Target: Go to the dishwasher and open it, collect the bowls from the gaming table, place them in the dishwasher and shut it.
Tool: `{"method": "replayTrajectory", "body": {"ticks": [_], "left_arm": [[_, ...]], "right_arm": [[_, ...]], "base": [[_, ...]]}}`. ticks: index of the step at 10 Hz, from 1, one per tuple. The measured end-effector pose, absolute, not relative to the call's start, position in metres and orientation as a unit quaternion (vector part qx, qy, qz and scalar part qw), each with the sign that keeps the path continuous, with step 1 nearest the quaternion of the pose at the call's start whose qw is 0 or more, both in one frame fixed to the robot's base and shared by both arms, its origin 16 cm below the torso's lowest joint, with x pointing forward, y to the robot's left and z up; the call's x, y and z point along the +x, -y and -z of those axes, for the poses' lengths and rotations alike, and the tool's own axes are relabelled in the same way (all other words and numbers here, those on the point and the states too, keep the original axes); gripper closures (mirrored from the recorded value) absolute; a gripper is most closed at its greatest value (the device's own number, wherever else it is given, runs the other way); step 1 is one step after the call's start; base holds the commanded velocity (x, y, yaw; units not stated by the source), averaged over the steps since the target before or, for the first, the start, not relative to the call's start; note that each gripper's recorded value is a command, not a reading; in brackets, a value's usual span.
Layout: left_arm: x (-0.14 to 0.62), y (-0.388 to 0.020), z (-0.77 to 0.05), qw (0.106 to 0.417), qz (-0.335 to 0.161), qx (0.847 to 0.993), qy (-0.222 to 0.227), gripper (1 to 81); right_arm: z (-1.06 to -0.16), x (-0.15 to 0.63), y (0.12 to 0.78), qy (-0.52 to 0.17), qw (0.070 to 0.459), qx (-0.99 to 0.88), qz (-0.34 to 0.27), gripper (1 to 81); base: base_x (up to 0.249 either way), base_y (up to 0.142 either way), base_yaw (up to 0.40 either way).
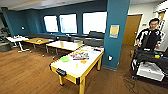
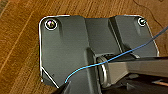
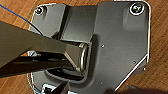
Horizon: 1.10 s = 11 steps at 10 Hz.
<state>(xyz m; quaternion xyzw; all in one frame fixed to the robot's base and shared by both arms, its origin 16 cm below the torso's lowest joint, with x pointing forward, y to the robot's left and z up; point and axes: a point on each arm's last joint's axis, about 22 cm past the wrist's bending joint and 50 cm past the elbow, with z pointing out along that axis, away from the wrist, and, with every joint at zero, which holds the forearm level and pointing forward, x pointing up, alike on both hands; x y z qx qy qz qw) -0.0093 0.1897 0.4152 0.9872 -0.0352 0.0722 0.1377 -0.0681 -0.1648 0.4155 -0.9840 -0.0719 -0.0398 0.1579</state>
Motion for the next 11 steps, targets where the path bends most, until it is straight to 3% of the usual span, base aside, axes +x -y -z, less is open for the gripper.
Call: {"method": "replayTrajectory", "body": {"ticks": [7, 11], "left_arm": [[-0.0119, -0.1918, -0.4149, 0.136, -0.070, 0.988, 0.035, 1.0], [-0.0123, -0.1934, -0.4147, 0.135, -0.070, 0.988, 0.035, 1.0]], "right_arm": [[-0.4160, -0.0679, 0.1603, 0.072, 0.161, -0.984, 0.040, 1.0], [-0.4160, -0.0678, 0.1603, 0.072, 0.161, -0.984, 0.041, 1.0]], "base": [[0.075, 0.076, 0.000], [0.103, 0.000, 0.000]]}}
